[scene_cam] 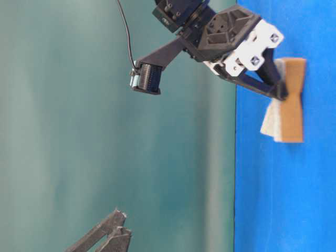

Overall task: Hand over the sponge with the left arm and wipe it with the right arm.
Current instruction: 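Rub the held sponge back and forth on the table with the right gripper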

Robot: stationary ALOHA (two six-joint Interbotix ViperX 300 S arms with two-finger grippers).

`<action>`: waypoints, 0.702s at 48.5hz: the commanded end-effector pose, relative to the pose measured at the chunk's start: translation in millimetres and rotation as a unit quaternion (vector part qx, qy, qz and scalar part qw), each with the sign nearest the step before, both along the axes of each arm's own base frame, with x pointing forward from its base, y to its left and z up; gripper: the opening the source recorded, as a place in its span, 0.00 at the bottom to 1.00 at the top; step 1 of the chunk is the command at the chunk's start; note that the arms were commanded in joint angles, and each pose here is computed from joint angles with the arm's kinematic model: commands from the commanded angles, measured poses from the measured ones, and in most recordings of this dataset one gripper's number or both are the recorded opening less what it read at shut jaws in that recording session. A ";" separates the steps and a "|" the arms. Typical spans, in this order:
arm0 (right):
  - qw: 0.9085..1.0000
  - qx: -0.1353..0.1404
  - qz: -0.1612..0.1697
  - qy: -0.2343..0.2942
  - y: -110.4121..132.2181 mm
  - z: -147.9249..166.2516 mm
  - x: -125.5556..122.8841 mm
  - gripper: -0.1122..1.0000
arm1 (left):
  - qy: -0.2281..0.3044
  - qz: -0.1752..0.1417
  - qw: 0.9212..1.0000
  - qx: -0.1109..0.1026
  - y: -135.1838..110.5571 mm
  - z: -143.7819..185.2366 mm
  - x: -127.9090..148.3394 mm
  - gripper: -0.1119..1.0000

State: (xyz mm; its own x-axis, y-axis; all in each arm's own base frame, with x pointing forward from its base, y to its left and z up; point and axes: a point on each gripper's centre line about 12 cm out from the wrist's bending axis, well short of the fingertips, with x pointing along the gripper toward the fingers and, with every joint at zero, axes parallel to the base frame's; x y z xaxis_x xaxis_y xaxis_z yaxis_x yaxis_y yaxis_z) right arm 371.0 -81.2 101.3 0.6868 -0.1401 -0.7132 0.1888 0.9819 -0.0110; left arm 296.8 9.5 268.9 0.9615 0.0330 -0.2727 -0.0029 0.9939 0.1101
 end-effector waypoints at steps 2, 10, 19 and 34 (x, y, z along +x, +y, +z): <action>0.999 0.012 0.034 -0.012 35.7 6.1 8.5 0.29 | -0.013 -0.002 1.000 0.002 -0.8 6.9 1.7 0.92; 0.997 0.028 0.070 -0.019 76.9 10.8 15.1 0.29 | -0.013 -0.001 1.000 0.003 -0.4 6.5 1.5 0.92; 0.994 0.046 0.097 -0.026 111.4 15.1 18.5 0.29 | -0.014 -0.002 1.000 0.004 -0.8 7.1 1.7 0.92; 0.992 0.062 0.104 -0.022 129.3 14.3 17.1 0.29 | -0.013 -0.002 1.000 0.005 -0.4 6.7 2.0 0.92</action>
